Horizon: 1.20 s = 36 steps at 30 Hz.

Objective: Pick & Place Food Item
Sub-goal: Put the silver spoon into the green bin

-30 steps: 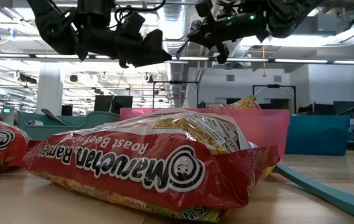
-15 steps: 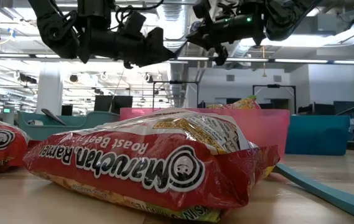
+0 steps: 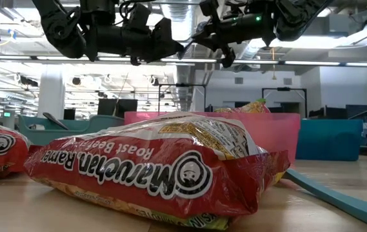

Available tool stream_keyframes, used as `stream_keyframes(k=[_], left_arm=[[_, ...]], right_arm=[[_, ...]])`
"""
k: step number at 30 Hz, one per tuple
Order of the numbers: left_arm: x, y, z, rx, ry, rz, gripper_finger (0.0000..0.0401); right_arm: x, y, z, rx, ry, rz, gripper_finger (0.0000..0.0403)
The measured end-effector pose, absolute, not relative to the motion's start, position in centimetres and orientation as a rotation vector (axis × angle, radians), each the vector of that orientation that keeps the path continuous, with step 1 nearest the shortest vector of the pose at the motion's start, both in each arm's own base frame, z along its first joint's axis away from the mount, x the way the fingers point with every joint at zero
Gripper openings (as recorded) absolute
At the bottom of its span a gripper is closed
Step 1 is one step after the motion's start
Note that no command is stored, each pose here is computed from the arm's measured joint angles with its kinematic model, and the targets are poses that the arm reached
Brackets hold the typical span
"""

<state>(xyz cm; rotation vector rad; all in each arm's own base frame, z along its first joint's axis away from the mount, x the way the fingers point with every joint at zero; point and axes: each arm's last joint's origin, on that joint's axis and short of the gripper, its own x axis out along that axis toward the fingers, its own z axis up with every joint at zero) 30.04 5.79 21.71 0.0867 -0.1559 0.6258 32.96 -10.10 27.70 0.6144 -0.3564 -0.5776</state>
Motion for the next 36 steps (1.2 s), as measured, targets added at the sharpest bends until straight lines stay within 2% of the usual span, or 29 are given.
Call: stream_keyframes(k=[14, 36], left_arm=[[30.1, 6.3, 21.0, 0.103, -0.077, 0.638, 0.0154], [30.0, 6.5, 21.3, 0.048, -0.123, 0.643, 0.0154]], right_arm=[[33.1, -9.6, 27.7, 0.617, -0.352, -0.565, 0.0010], [33.3, -8.7, 27.7, 0.643, -0.373, -0.610, 0.0009]])
